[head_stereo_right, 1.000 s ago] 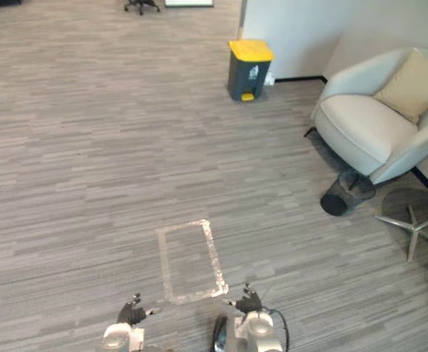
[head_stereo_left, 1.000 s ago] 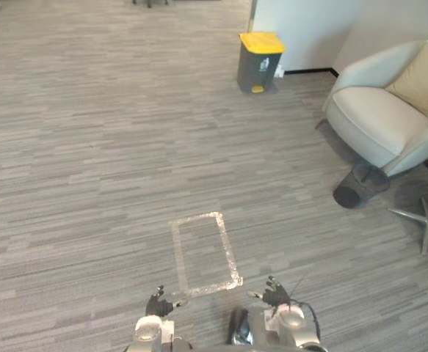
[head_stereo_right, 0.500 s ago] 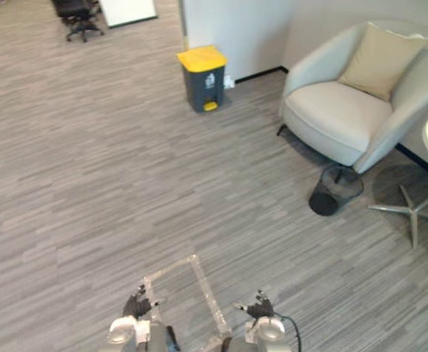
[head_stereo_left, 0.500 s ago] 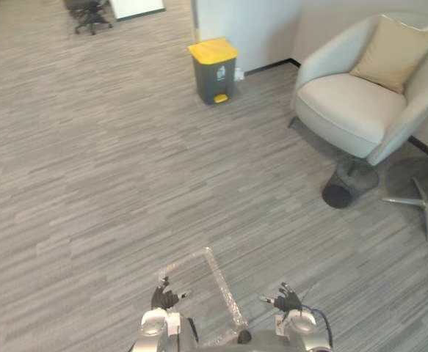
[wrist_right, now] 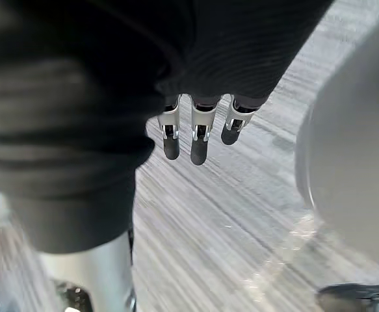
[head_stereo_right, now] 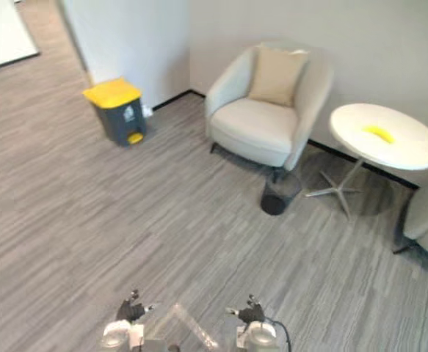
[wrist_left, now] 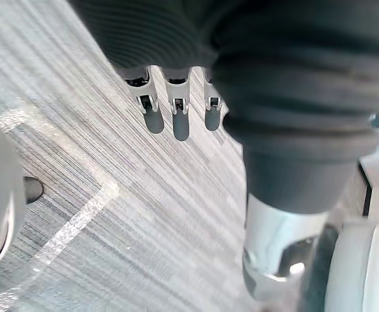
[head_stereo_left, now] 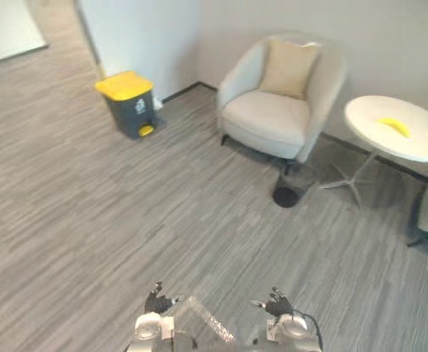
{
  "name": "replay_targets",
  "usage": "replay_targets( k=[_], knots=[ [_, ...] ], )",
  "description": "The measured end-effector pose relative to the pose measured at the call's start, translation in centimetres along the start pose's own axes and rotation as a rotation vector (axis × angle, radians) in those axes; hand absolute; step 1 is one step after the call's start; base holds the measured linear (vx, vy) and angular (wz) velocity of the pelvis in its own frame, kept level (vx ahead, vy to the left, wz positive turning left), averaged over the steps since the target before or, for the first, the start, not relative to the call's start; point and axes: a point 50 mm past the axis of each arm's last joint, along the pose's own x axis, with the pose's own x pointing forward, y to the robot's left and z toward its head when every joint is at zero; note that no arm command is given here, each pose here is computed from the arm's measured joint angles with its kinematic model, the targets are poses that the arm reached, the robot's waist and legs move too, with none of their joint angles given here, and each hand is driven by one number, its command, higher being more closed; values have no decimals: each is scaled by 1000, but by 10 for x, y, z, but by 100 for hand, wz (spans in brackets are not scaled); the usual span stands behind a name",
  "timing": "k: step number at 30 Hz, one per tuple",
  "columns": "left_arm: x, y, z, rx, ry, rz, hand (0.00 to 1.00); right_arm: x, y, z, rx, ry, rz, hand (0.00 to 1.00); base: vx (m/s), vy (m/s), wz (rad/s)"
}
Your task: Organize the slippers on the shoe rack
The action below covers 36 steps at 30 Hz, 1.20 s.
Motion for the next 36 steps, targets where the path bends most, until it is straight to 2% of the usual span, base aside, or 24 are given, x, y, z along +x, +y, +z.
replay_targets(
  k=[6,11,19,23,36],
  knots=[
    [0,-4,-11,13,57,-16,0,4,-21,0,-17,13,-51,0,198,-96,-33],
    [1,4,-9,-12,52,14,0,3,-25,-7,-1,37,-67,0,134,-88,-55],
    [-2,1,-16,-45,66,20,0,1,-42,-14,22,64,-122,0,149,184,-95],
    [-3,20,-21,-10,78,60,0,-4,-30,-28,84,104,-106,0,155,183,-45],
    [-5,16,-30,-11,118,50,0,-11,-39,-46,107,154,-149,0,68,2,-7]
  ],
)
